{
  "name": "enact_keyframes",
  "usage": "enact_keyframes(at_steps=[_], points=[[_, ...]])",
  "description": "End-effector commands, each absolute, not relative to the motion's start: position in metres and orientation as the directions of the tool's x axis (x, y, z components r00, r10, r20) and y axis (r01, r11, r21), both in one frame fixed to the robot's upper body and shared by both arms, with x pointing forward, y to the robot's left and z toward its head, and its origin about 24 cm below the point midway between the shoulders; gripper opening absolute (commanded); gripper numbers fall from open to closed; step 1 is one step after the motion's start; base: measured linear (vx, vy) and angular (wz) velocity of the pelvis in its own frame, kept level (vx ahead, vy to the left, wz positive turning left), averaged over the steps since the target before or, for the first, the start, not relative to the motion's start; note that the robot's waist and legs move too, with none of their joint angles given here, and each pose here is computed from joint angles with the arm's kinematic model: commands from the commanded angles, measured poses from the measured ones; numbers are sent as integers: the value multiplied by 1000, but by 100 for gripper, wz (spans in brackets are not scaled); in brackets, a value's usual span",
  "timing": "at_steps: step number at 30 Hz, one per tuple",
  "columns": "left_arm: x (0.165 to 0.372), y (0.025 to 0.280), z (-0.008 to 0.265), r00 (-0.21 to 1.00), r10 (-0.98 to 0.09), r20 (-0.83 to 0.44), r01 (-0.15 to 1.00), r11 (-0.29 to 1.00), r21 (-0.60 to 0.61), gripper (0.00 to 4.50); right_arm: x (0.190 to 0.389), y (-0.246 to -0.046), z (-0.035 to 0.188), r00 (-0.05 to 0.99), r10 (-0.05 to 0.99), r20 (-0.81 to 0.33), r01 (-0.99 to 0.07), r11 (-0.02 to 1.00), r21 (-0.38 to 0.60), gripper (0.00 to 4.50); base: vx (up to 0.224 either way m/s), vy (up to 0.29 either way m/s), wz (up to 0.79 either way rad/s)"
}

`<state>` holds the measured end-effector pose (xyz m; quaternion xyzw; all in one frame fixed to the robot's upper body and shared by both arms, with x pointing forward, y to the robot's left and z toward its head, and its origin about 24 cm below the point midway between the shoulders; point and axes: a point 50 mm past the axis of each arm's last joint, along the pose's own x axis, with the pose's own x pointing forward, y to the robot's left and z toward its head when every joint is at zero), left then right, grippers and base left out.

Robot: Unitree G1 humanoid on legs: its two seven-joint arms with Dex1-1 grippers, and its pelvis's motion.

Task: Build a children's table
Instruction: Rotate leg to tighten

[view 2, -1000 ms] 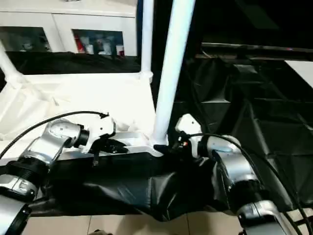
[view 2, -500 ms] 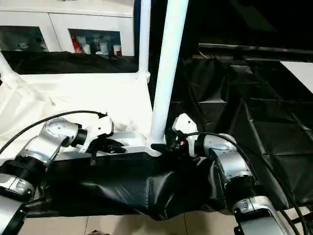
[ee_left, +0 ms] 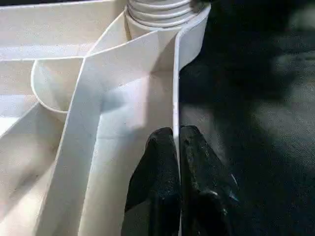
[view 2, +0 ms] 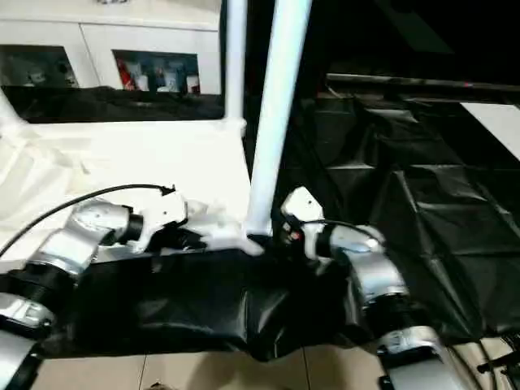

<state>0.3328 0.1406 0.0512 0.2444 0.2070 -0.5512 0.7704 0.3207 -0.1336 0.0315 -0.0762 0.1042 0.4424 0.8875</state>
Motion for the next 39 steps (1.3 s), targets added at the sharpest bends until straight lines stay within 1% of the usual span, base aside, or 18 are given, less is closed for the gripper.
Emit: enact_keyframes(at_steps=[1,3,5,7,8,10,12,15,17,20,22,23,25,28,33,34,36,39], points=[[337,127,37,398,-694,-600,910,379,165,0,321,-124,12,664,679,-313,-717,697,-10,264,0,0,0],[341,114,38,446,-680,-582,887,421,188,0,324,-115,8,723,617,-312,-646,763,11,264,0,0,0],[342,98,39,467,-681,-564,876,446,186,0,327,-103,5,749,582,-317,-609,793,15,264,0,0,0],[342,91,39,476,-683,-555,870,457,184,0,327,-98,5,754,573,-320,-602,799,11,264,0,0,0],[342,79,39,478,-693,-541,869,461,177,0,328,-87,5,746,585,-318,-617,787,0,264,0,0,0],[341,71,40,475,-707,-524,873,456,175,0,327,-80,7,729,613,-305,-648,762,-16,264,0,0,0],[342,70,40,482,-707,-518,870,458,184,0,328,-79,10,730,622,-284,-654,756,-25,320,0,0,0],[344,72,42,492,-712,-501,866,459,198,0,332,-84,18,739,629,-243,-656,754,-43,340,0,0,0],[343,75,42,483,-721,-498,872,446,200,0,335,-89,23,737,638,-224,-666,742,-74,369,0,0,0],[337,85,42,416,-763,-494,908,378,181,0,334,-102,32,669,714,-209,-741,664,-103,369,0,0,0],[330,92,41,340,-796,-500,940,306,152,0,328,-112,35,590,777,-220,-806,583,-102,369,0,0,0],[325,98,41,269,-819,-508,963,232,136,0,324,-120,38,533,815,-229,-846,521,-115,369,0,0,0],[322,101,41,239,-824,-513,971,200,130,0,322,-123,39,511,827,-232,-859,498,-116,369,0,0,0],[313,117,44,101,-850,-517,995,81,61,0,313,-139,45,396,879,-264,-918,381,-107,369,40,-24,1],[308,126,49,19,-855,-518,1000,16,10,0,304,-150,50,296,908,-297,-955,284,-82,369,26,-12,0],[308,126,49,19,-855,-518,1000,16,10,0,304,-150,50,296,908,-297,-955,284,-82,369,0,0,0],[311,133,53,15,-850,-527,1000,8,16,0,296,-155,49,217,911,-349,-976,205,-74,369,0,0,0],[313,134,55,22,-849,-528,1000,12,22,0,294,-155,48,194,913,-359,-981,185,-61,369,0,0,0]])
